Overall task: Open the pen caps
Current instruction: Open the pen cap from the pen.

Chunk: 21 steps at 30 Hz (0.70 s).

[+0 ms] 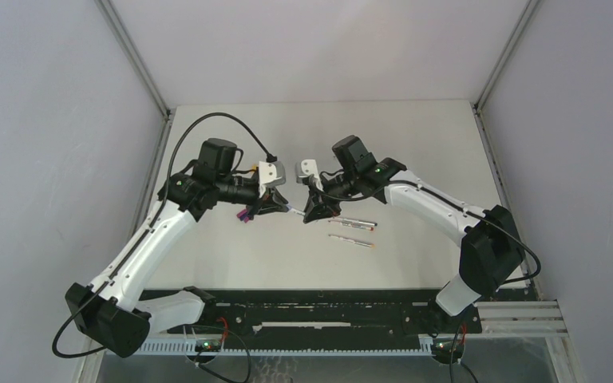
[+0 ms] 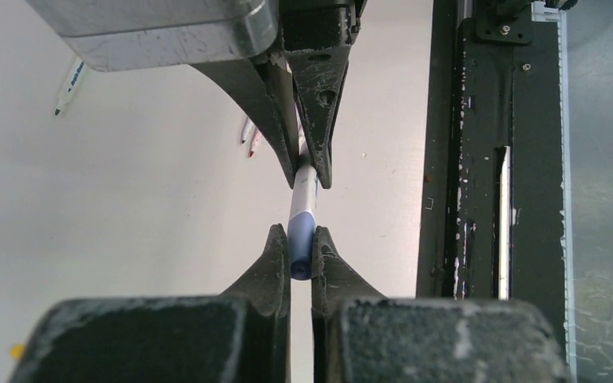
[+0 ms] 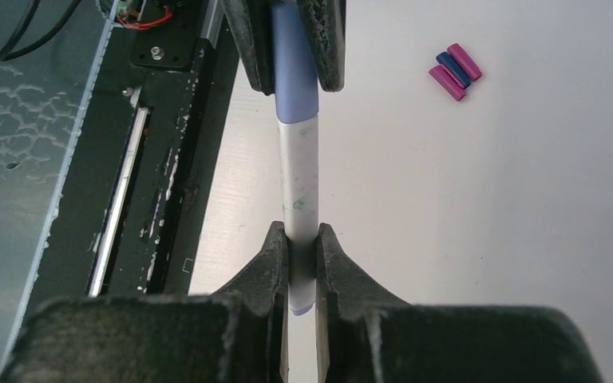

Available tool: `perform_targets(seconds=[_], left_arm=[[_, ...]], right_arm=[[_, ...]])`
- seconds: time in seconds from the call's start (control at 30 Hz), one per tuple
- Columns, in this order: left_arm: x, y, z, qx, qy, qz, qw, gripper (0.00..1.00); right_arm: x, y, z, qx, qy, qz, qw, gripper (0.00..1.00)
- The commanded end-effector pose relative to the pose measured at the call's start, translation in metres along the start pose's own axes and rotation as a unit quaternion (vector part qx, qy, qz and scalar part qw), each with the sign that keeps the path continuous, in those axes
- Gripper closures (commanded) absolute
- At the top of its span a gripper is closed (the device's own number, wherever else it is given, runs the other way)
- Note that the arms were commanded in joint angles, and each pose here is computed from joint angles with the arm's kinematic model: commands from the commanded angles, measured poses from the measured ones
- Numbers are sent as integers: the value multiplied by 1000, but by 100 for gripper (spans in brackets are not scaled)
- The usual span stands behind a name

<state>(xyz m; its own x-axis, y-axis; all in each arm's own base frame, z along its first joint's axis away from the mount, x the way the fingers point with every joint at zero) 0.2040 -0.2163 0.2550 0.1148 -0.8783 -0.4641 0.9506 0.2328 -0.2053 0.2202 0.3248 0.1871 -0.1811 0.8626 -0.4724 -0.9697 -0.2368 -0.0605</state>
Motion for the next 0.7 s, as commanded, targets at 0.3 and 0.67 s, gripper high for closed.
perform_targets(seconds=[0.3,0.67], left_arm=[[-11,8,22,-26,-38,36,998,100],[-13,18,26,-49,-49,53,996,100]], right_arm=[[-15,-9,-61,43,133,-77,987,100],[-20,-31,-74,57,159,-135,976,100]])
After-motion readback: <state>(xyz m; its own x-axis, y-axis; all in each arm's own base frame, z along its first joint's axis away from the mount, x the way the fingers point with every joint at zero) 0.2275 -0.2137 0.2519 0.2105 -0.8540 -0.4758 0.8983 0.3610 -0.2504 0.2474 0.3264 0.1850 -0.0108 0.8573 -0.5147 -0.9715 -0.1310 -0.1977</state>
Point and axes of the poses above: each gripper's point midway between its finger pads, its own x axis out along the fingers, its own y axis along the line the jaws close on, z = x × y, the point moved 1 cm from there along -x, back along the fingers, and after that the axes turned 13 degrees about -x, right-handed, at the moved point
